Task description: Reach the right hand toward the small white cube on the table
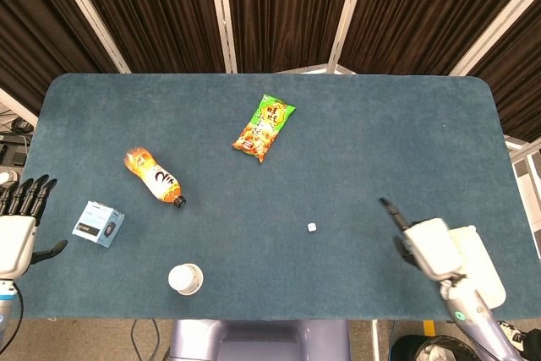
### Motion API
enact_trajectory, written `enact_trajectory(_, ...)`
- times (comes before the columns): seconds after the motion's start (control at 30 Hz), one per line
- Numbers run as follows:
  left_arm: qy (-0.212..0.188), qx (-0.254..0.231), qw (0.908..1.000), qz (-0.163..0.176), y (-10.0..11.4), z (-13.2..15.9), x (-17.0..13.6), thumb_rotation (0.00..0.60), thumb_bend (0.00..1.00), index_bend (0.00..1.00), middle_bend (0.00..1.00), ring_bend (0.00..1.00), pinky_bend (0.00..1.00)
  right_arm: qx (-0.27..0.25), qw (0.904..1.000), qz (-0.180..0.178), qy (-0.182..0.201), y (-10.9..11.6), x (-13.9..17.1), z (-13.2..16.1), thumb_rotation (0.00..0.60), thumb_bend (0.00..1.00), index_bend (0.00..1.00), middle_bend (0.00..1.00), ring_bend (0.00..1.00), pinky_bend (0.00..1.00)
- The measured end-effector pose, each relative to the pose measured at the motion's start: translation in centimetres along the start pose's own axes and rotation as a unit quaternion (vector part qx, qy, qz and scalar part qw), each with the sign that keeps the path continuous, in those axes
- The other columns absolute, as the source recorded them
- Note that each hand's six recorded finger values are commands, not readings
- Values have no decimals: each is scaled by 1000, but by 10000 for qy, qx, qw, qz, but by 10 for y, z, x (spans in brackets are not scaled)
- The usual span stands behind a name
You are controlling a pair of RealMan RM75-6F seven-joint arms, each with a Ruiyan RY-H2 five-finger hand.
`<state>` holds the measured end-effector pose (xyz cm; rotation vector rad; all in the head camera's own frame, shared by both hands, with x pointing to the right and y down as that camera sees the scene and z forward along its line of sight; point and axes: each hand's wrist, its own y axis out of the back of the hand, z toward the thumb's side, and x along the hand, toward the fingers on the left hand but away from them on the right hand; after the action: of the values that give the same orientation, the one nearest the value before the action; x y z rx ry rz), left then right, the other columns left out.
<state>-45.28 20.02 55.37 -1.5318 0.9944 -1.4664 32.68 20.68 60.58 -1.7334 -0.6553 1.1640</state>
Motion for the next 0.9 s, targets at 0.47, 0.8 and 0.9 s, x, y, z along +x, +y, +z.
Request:
enact_trajectory(0.47,115,80,9999,-69,-6,-5,4,600,0,0,0,0,0,679,9814,1429,1091,-71,-54,69,600,595,47,894,866,1000)
enact_trajectory(0.8,144,113,9998,-95,-9,-6,4,600,0,0,0,0,0,782,9779,1567,1144,-90,-72,84,600,615,71,894,866,1000)
enact_trajectory(0.9,152,123,9998,-93,-9,-7,4,600,0,0,0,0,0,789,9779,1564,1141,-90,-72,85,600,615,74,894,866,1000)
